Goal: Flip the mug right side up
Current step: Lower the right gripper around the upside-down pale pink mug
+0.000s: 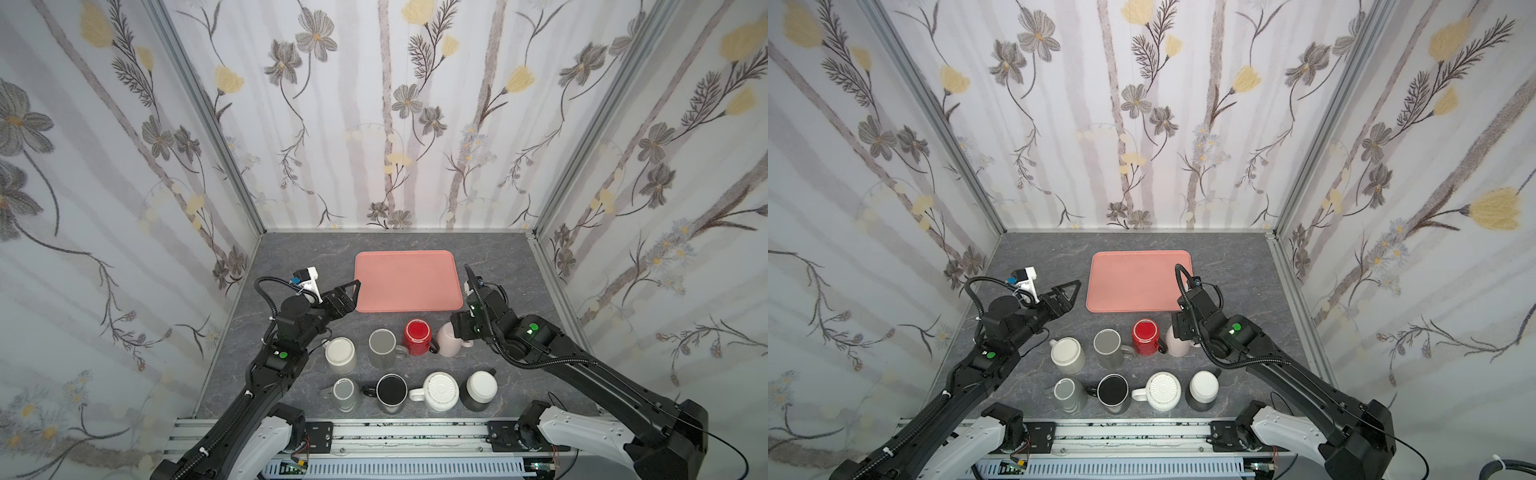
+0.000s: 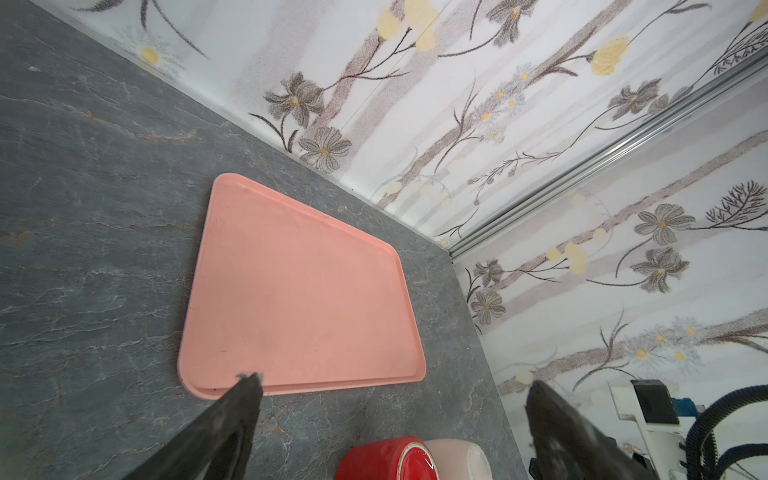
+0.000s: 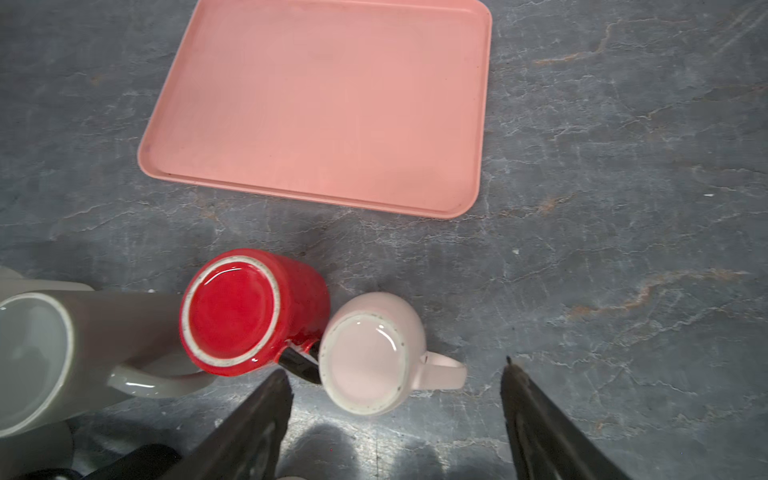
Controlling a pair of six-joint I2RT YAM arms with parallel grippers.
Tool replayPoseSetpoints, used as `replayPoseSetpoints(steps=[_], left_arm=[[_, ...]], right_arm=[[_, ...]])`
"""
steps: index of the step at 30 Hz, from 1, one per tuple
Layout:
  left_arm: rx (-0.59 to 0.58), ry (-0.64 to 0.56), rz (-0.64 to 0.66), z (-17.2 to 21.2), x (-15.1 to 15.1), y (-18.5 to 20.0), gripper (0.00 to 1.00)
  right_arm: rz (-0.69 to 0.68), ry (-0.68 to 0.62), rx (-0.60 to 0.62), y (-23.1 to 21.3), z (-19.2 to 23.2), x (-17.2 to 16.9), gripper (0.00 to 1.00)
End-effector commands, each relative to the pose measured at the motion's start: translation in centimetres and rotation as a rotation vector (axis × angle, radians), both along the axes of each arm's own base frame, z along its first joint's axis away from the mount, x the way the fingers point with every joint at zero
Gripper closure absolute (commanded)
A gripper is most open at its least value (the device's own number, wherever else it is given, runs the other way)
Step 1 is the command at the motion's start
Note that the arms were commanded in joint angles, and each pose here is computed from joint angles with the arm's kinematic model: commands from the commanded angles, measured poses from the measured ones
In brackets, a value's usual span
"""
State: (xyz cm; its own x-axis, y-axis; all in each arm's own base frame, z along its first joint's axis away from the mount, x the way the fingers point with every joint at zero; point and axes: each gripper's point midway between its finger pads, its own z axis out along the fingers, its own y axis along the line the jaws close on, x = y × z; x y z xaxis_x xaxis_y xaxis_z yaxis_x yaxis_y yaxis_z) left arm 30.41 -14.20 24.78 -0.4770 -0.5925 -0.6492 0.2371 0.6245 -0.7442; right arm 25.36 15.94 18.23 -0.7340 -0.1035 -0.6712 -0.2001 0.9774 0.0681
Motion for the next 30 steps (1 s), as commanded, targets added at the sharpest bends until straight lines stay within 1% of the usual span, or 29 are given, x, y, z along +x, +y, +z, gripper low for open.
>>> replayPoseSetpoints(steps=[1, 2, 4, 7, 9, 14, 17, 24, 27, 30], left_arm=[[0.001, -0.024, 0.006, 0.8, 0.2, 0.1, 0.0], [0.004, -0.023, 0.004, 0.7, 0.2, 0.0, 0.0], [0.009, -0.024, 0.003, 0.6, 0.2, 0.0, 0.0], [0.017, -0.023, 0.002, 0.4, 0.1, 0.1, 0.0], [0.017, -0.025, 0.001, 0.4, 0.1, 0.0, 0.0], [0.015, -0.031, -0.002, 0.4, 0.2, 0.0, 0.0], [0.019, -0.028, -0.004, 0.1, 0.2, 0.0, 0.0], [0.028, -0.031, -0.005, 0.1, 0.0, 0.0, 0.0], [0.027, -0.035, 0.001, 0.3, 0.0, 0.1, 0.0], [0.027, -0.035, 0.001, 0.3, 0.0, 0.1, 0.0]], right_arm=[[0.008, 0.03, -0.056, -1.1, -0.6, 0.0, 0.28], [0.023, 0.048, -0.048, -0.8, -0.8, 0.0, 0.31], [0.064, 0.074, -0.03, -0.1, -1.0, -0.3, 0.31], [0.135, 0.13, -0.021, 0.9, -1.6, -1.1, 0.16], [0.164, 0.171, -0.035, 1.3, -2.2, -1.5, 0.14], [0.152, 0.25, -0.074, 1.2, -4.3, -1.7, 0.14], [0.166, 0.263, -0.068, 1.7, -5.0, -1.6, 0.13], [0.163, 0.299, -0.094, 1.9, -6.7, -1.3, 0.12], [0.123, 0.301, -0.11, 1.5, -7.6, -1.0, 0.15], [0.075, 0.288, -0.104, 1.2, -8.4, -0.6, 0.22]])
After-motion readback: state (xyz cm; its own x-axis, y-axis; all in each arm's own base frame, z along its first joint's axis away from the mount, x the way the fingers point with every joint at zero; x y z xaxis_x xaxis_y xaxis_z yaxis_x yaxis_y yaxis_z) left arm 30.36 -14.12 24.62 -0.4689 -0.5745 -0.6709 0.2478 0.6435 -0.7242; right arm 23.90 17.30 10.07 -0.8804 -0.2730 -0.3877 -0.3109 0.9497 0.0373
